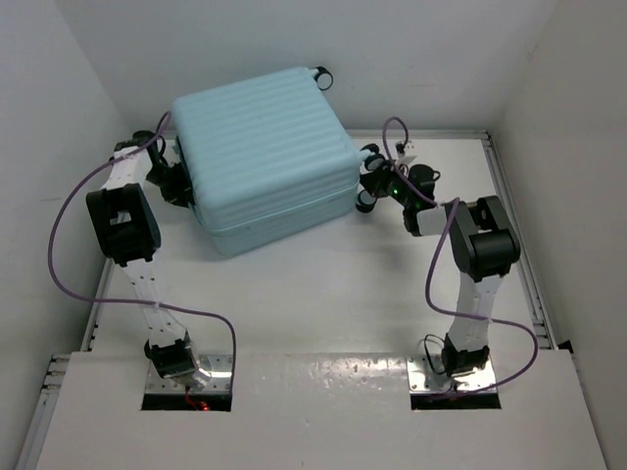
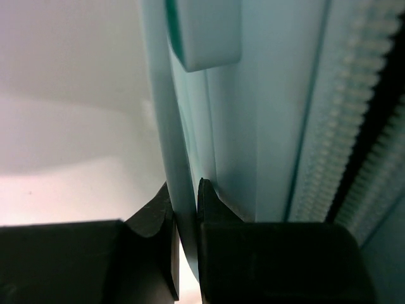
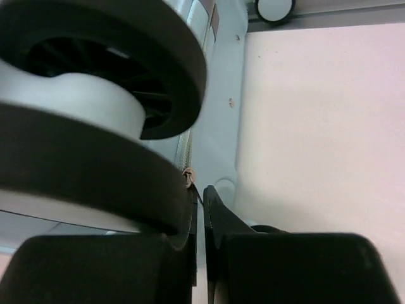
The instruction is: Pack the luggage
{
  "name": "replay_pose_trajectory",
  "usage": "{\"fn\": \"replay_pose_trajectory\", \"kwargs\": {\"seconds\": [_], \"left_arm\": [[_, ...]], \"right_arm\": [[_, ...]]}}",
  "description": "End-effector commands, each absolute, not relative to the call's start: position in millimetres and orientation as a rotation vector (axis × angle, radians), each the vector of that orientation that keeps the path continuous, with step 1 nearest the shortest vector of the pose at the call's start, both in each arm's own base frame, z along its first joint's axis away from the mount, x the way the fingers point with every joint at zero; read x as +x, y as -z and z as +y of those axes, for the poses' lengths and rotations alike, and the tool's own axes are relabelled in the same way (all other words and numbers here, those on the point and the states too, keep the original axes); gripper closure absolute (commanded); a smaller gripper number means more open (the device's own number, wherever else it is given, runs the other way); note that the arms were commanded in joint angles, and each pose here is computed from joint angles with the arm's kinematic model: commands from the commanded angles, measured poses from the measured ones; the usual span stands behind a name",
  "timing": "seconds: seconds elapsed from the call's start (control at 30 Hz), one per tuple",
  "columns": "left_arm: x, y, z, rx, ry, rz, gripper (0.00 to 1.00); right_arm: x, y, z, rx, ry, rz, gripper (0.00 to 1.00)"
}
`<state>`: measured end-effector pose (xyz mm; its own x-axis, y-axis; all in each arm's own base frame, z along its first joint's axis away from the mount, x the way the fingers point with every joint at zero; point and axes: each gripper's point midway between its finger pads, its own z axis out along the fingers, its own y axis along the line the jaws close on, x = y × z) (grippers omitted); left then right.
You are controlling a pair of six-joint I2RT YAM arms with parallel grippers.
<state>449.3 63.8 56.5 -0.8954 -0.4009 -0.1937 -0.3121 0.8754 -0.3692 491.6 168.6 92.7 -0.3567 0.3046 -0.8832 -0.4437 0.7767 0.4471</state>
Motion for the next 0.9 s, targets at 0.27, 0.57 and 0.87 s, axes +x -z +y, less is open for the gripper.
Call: {"fn": "replay_pose_trajectory", "kwargs": {"seconds": [0.27,0.57,0.87], "left_arm": [[503.7,10.6,127.3,-0.241,0.102,2.721,1.00],[532.2,-8.9,87.3,-0.039,0.123,2.660,1.00],[531.2,-70.1,33.8,-0.003,0.377,2.517,0.26]], "right_arm": [[627.4,-119.4,129.5,0.222,-0.900,1.572,1.00],[697.3,-69.5,164.4,0.262,-0.946,1.611,1.00],[624.6,-56.4,180.3,0.194,-1.177,1.825,0.48]]}}
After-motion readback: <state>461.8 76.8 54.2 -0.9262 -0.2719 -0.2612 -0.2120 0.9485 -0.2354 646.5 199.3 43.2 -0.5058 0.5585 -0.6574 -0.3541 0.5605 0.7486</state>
